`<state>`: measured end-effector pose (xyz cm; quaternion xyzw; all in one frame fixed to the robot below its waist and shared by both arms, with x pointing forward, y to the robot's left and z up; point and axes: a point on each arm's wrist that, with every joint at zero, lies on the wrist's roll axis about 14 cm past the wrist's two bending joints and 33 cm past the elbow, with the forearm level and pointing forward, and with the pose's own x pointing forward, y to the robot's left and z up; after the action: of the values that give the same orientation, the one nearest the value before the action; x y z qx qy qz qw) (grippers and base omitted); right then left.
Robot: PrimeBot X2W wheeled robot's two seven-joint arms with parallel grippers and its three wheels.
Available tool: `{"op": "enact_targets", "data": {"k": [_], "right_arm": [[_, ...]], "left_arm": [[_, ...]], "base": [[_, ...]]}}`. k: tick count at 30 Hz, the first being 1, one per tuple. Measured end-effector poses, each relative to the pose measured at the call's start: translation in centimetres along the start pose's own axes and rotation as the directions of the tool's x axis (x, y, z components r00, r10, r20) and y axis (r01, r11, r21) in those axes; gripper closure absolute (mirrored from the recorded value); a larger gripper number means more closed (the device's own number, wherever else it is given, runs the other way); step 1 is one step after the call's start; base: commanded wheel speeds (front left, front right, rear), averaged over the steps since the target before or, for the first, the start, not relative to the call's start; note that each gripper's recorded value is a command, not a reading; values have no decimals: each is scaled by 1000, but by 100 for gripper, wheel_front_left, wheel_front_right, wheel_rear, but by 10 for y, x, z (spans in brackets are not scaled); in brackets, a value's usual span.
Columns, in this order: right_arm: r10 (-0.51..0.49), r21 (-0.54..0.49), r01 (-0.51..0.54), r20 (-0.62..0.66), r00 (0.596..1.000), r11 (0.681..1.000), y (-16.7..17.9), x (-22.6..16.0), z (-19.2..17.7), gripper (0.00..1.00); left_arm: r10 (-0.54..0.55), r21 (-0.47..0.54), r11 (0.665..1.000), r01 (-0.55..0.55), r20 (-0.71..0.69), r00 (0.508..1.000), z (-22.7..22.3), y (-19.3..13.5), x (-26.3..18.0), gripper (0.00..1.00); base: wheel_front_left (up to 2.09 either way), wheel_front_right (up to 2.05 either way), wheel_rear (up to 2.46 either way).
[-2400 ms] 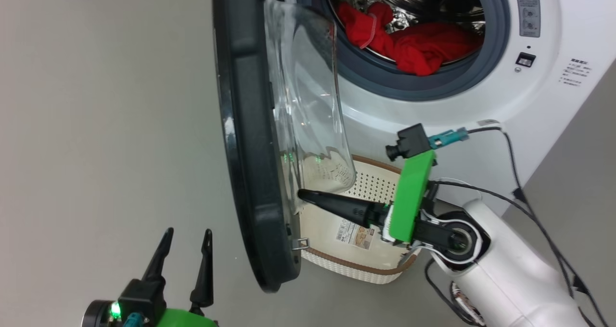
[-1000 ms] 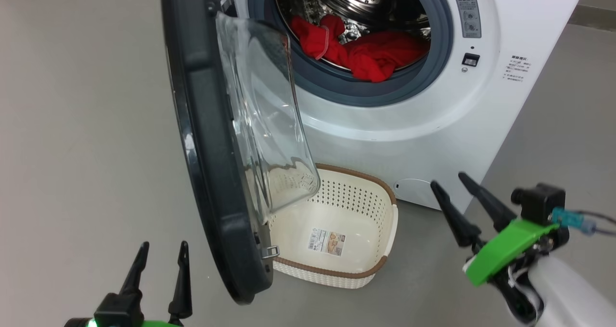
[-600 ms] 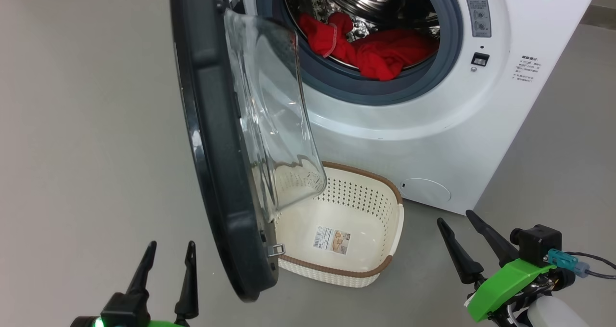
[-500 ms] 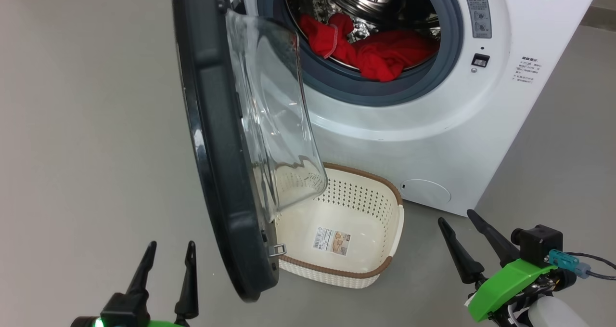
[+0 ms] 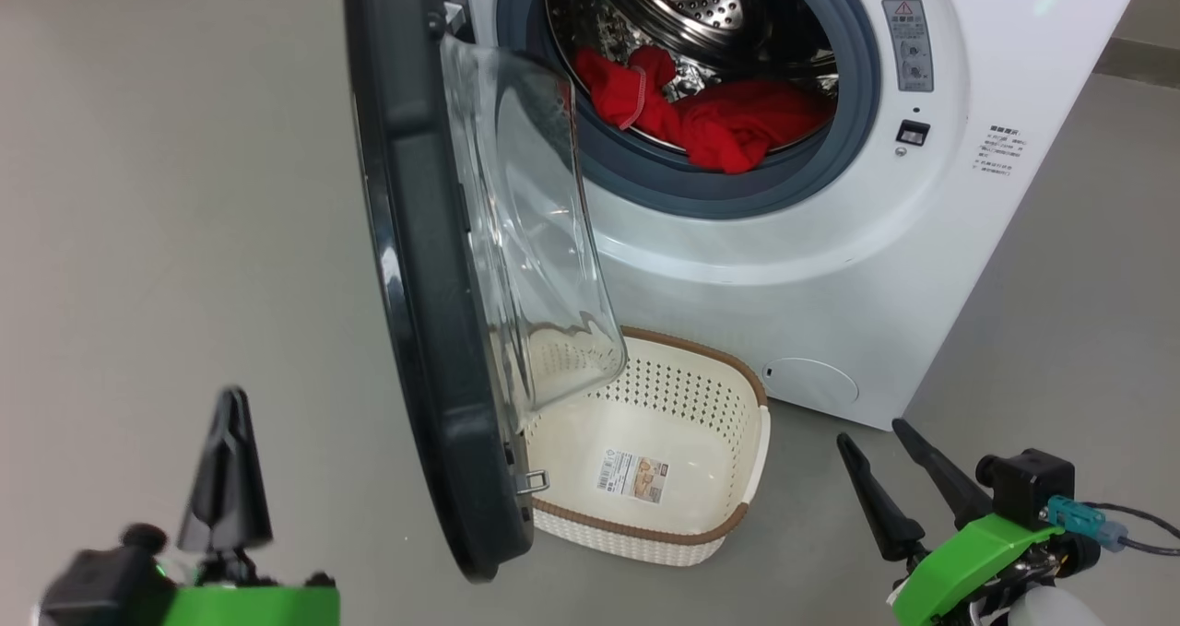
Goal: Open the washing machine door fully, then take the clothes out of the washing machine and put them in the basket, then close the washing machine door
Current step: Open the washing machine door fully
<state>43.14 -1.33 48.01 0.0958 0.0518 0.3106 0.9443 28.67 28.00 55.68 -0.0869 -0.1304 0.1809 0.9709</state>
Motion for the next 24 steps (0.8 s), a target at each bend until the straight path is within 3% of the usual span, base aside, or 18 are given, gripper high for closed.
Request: {"op": "enact_targets", "data": {"k": [6, 10, 14, 19, 24], "right_arm": [[-7, 0, 7, -7, 1000, 1000, -1, -5, -3, 0], [-16, -3, 16, -1, 1000, 1000, -3, -6, -1, 0], [-18, -2, 18, -5, 1000, 1000, -4, -7, -2, 0], [-16, -1, 16, -11, 1000, 1000, -4, -7, -5, 0], [-15, 0, 15, -14, 1000, 1000, -4, -7, -6, 0]], "left_arm": [[-105, -46, 991, 122, 275, 956, 86, -38, 8, 100], [-259, -28, 959, 283, 325, 910, 102, -86, -2, 100], [-394, -40, 906, 421, 283, 875, 88, -130, -19, 100], [-474, -190, 850, 491, 131, 871, 37, -159, -38, 100], [-478, -281, 849, 447, -50, 877, -20, -158, -50, 100]], "base": [[0, 0, 0], [0, 0, 0], [0, 0, 0], [0, 0, 0], [0, 0, 0]]}}
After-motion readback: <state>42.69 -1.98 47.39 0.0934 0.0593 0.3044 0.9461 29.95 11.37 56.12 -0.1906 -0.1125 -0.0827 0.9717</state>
